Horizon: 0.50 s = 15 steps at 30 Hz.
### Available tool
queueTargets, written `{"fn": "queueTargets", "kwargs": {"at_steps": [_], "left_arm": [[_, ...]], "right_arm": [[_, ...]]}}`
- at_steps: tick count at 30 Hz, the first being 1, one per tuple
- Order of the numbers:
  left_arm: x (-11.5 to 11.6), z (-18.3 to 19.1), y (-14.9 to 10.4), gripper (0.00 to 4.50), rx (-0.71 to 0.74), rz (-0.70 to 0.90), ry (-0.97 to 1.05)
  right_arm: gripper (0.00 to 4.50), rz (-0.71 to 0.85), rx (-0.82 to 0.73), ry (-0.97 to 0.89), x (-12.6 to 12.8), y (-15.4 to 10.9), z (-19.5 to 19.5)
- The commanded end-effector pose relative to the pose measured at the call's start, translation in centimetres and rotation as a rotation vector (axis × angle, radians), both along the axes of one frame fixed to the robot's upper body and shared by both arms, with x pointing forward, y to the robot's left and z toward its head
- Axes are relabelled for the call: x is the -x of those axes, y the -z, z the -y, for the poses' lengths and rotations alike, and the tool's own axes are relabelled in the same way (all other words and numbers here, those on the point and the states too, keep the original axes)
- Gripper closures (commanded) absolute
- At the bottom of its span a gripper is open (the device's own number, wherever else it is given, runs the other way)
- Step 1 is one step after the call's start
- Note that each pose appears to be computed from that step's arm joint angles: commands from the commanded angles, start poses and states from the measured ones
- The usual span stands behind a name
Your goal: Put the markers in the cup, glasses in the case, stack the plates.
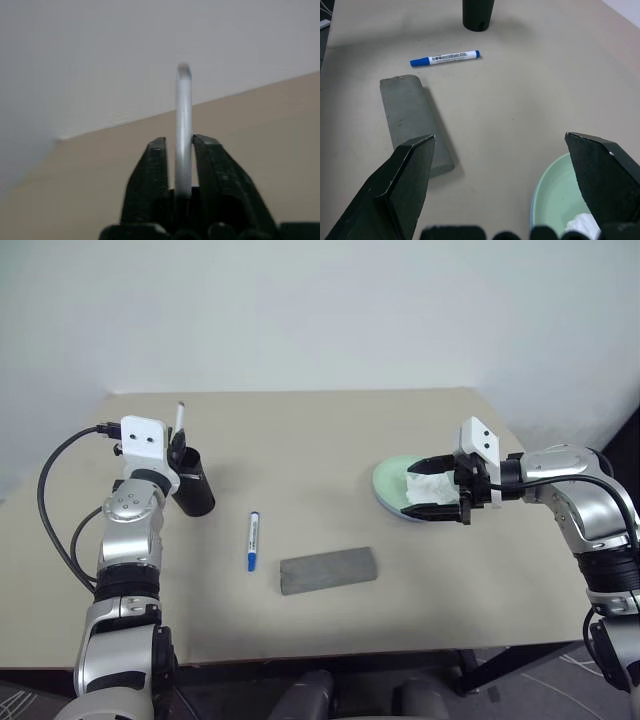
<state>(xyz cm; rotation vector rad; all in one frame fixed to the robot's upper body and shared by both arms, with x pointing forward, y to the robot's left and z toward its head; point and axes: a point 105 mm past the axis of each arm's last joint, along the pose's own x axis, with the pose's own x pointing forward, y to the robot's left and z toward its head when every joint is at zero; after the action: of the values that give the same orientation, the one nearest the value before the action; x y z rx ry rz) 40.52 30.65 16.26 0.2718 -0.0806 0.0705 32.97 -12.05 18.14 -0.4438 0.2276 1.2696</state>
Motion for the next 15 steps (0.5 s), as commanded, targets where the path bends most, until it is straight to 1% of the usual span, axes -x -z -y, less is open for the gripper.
{"fn": "queueTargets", "kwargs": {"at_steps": [1,5,11,14,15], "left_arm": [[0.1,-0.2,-0.3,2.34,-0.010,-0.005,-0.009],[0.0,-0.1,-0.4,1.03,-0.013,-0.009,0.001],[0.0,0.2,-1.1,1.03,-0.019,0.008,0.011],[0.0,1.0,-2.2,1.03,-0.010,0.032,0.052],[0.0,1.9,-2.9,1.03,-0.003,0.045,0.096]], "right_arm": [[0.00,0.069,-0.023,-0.014,0.0,-1.8,-0.3],[0.00,0.069,-0.024,-0.016,0.0,-1.8,-0.3],[0.00,0.071,-0.025,-0.019,-0.1,-1.8,-0.5],[0.00,0.071,-0.024,-0.020,0.0,-1.8,-0.4],[0.00,0.070,-0.024,-0.020,0.0,-1.7,-0.4]]}}
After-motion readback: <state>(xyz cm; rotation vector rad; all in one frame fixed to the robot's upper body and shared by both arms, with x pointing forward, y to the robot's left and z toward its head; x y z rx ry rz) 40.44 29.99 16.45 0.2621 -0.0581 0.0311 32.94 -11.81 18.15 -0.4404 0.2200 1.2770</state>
